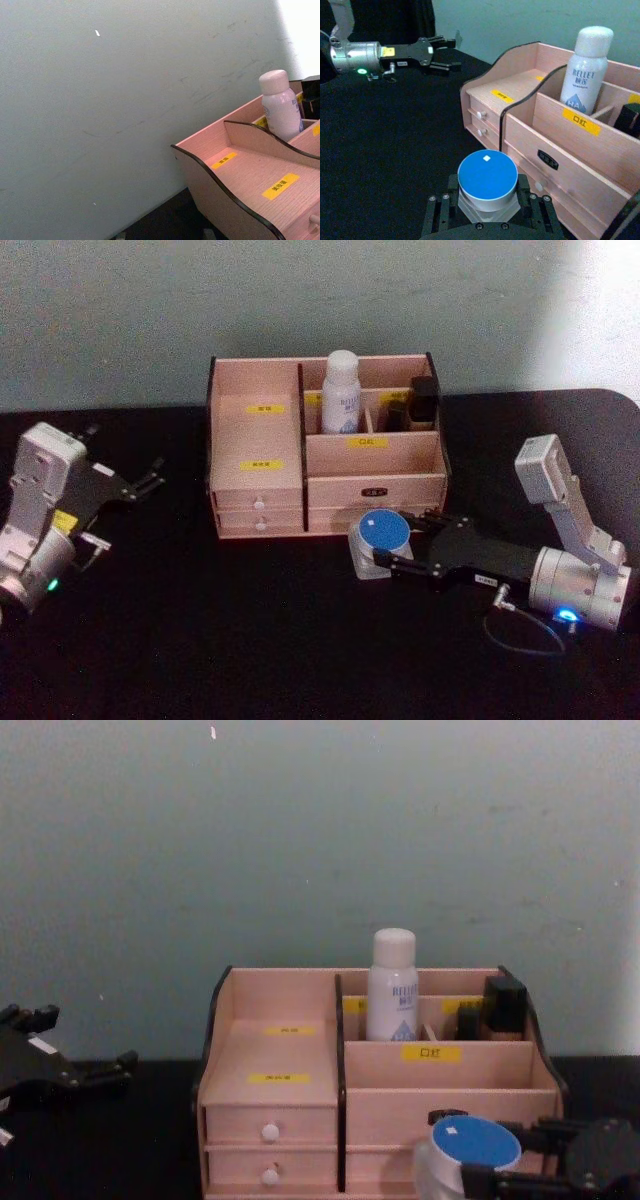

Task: Pick up the facial cleanser and watermelon frost from the table and place them into the tiered storage box.

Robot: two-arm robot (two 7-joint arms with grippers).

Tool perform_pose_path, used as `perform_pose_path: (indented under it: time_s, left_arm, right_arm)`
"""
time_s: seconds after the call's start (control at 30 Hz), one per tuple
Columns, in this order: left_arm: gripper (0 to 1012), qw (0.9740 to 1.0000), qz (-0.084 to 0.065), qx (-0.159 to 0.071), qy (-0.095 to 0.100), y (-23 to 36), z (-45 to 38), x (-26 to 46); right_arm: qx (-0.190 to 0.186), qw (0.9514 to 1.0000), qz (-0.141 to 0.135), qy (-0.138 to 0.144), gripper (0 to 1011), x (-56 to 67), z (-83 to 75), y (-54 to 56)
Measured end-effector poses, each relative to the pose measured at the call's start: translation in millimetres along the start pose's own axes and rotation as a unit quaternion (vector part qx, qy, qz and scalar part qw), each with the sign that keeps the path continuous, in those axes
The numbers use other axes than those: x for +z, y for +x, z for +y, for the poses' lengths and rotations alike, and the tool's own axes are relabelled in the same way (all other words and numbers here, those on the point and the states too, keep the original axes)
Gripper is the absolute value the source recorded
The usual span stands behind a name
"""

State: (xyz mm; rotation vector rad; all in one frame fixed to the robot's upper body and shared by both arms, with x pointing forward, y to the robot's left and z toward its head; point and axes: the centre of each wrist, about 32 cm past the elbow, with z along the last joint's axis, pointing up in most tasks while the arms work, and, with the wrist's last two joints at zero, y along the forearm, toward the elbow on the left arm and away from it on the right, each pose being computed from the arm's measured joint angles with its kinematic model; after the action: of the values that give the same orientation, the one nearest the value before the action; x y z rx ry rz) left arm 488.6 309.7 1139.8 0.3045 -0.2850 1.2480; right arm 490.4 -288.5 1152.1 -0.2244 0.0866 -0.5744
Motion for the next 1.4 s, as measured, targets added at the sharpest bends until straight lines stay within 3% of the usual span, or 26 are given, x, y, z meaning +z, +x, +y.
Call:
perform_pose_path:
  time_s: [0.73,1.4]
  left_arm:
    - [1001,1.0,0.0,0.0,0.0,0.0,0.0,0.0]
    - [1001,1.0,0.0,0.0,0.0,0.0,0.0,0.0]
  right_arm:
    - [0.041,0.9985,-0.033,0.018,703,22.3,18.0,2.3]
    - [0.056,0.9966,-0.056,0.023,703,43.2,53.9,18.8]
